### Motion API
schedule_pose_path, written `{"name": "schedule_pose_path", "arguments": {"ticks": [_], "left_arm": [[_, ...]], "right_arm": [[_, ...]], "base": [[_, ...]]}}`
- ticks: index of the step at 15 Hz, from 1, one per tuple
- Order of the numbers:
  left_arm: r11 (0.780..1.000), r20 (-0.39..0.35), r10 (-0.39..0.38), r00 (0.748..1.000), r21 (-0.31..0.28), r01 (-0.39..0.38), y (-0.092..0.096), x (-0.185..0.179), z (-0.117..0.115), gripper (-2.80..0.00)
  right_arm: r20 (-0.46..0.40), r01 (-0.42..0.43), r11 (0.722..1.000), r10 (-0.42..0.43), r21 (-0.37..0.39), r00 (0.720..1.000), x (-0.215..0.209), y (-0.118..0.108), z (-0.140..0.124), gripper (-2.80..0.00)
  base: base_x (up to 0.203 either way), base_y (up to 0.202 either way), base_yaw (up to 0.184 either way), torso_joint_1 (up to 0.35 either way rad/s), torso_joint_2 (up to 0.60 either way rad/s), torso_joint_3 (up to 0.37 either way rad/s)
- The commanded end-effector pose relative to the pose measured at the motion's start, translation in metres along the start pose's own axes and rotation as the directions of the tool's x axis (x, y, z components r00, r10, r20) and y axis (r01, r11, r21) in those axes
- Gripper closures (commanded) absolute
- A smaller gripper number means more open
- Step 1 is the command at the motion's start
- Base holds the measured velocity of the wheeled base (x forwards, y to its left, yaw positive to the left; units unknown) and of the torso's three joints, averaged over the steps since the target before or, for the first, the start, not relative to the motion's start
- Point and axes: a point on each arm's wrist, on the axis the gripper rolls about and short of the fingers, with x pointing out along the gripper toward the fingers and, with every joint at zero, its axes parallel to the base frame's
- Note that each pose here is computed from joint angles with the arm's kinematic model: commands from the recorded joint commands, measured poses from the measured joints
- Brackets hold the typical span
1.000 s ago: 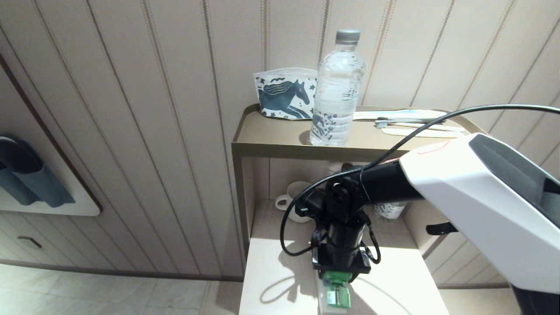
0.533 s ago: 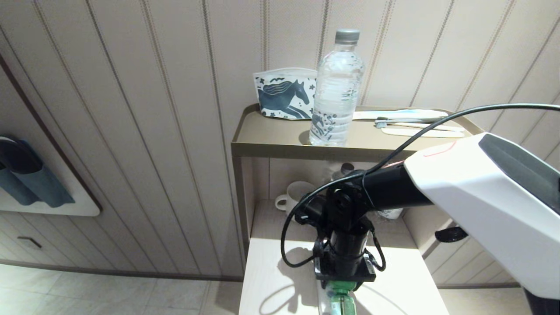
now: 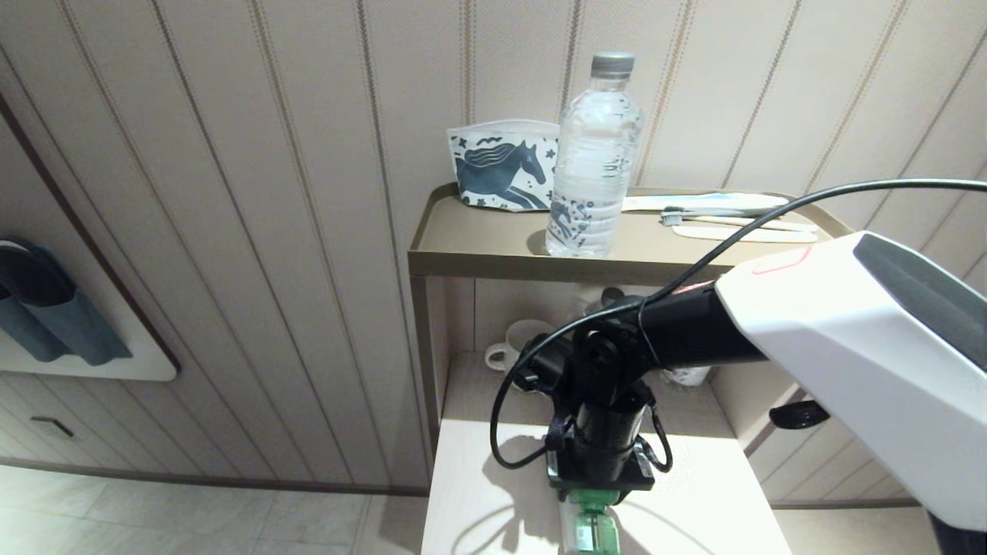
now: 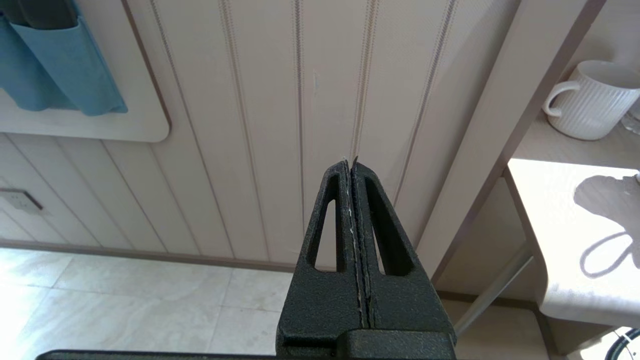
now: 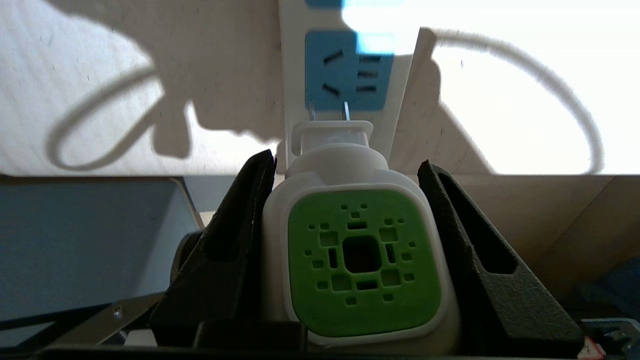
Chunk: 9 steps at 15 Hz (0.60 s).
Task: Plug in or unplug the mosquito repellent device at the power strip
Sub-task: Insert the plug into the socket
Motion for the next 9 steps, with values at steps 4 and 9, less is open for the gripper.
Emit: {"name": "schedule_pose_path", "arguments": {"ticks": [4, 9], "left_arm": [[1.000, -0.002, 0.001, 1.000, 0.000, -0.001, 0.000, 0.000, 0.000, 0.00], [1.000, -0.002, 0.001, 1.000, 0.000, -0.001, 0.000, 0.000, 0.000, 0.00]], "right_arm": [[0.049, 0.035, 0.999, -0.035, 0.000, 0.998, 0.004, -0.004, 0.009, 0.00], [0.085, 0.030, 1.000, -0.030, 0.007, 0.996, -0.001, -0.009, 0.015, 0.00]], "base": [[0.000, 0.000, 0.000, 0.000, 0.00, 0.000], [0.000, 0.000, 0.000, 0.000, 0.00, 0.000]]}}
